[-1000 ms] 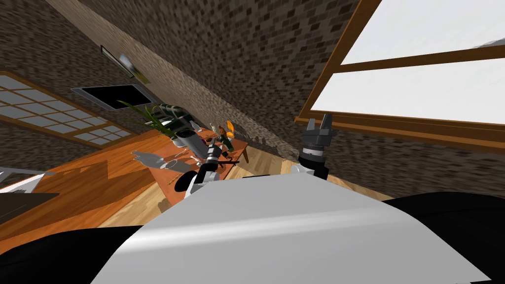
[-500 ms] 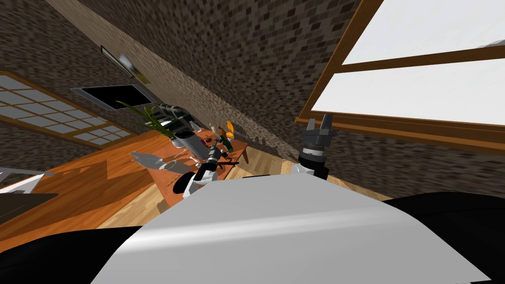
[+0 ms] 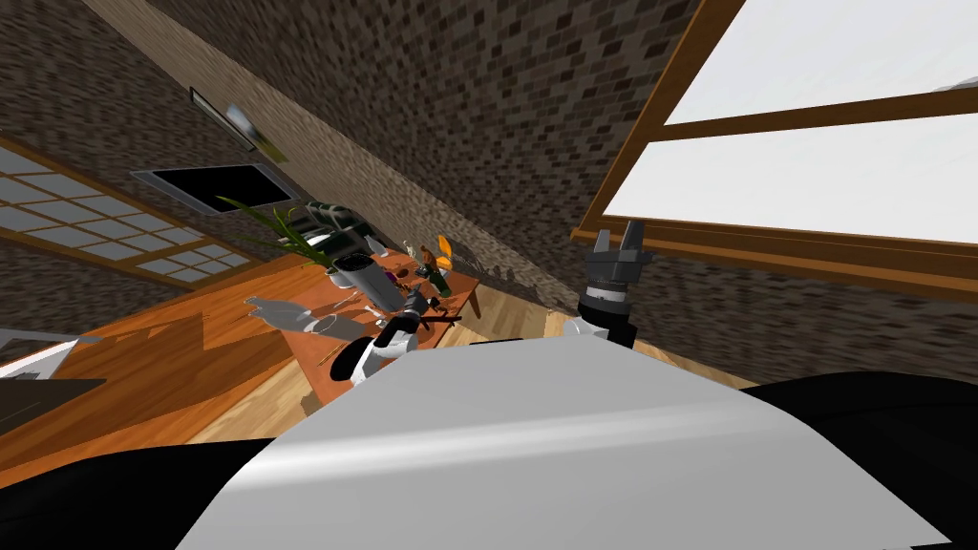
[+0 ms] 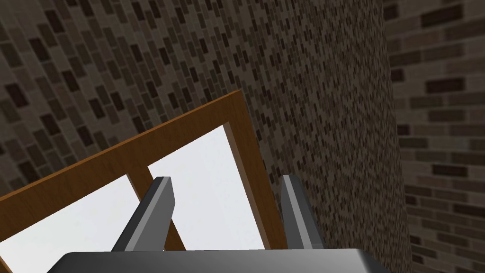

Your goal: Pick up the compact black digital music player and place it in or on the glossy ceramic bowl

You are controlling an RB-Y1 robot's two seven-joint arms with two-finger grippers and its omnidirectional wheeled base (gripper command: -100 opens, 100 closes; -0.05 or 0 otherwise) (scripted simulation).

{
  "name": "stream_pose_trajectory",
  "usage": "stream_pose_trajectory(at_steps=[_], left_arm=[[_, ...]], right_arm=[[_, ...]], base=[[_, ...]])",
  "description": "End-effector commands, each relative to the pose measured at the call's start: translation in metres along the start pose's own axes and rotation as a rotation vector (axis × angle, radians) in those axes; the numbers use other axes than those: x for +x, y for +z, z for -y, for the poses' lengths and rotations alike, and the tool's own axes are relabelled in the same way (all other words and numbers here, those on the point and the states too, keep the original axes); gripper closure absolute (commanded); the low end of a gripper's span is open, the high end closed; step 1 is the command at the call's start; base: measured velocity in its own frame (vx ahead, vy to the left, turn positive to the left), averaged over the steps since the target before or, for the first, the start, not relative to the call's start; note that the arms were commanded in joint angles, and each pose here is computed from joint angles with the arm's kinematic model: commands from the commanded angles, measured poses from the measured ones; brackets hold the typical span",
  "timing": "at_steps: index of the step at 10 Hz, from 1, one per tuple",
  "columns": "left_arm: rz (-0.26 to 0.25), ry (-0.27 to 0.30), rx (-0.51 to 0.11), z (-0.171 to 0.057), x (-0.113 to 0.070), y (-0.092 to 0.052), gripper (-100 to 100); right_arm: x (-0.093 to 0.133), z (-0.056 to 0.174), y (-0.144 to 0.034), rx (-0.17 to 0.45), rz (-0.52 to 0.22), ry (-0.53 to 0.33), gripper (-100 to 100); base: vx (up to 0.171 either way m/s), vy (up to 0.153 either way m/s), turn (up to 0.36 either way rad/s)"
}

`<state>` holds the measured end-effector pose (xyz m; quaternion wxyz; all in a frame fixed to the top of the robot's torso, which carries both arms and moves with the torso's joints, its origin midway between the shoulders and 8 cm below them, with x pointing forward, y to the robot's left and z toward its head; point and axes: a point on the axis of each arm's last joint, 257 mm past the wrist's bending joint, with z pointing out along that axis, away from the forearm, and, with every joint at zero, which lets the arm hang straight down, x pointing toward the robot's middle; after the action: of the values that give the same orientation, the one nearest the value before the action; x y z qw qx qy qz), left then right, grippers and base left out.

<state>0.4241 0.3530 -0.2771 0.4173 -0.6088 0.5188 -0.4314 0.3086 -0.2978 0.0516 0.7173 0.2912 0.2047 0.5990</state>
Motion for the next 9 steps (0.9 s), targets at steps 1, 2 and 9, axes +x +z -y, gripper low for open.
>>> stream_pose_trajectory(at_steps=[1, 2, 9], left_arm=[[0.025, -0.020, -0.072, -0.021, -0.017, 0.003, -100], [0.029, -0.020, -0.089, -0.025, -0.018, 0.003, -100], [0.151, -0.107, -0.355, -0.096, -0.086, -0.007, -100]], right_arm=[[0.000, 0.000, 0.000, 0.000, 0.000, 0.000, 0], [0.000, 0.000, 0.000, 0.000, 0.000, 0.000, 0], [0.000, 0.000, 0.000, 0.000, 0.000, 0.000, 0]], base=[[0.040, -0.017, -0.025], [0.034, -0.011, -0.006], [0.045, -0.012, -0.031]])
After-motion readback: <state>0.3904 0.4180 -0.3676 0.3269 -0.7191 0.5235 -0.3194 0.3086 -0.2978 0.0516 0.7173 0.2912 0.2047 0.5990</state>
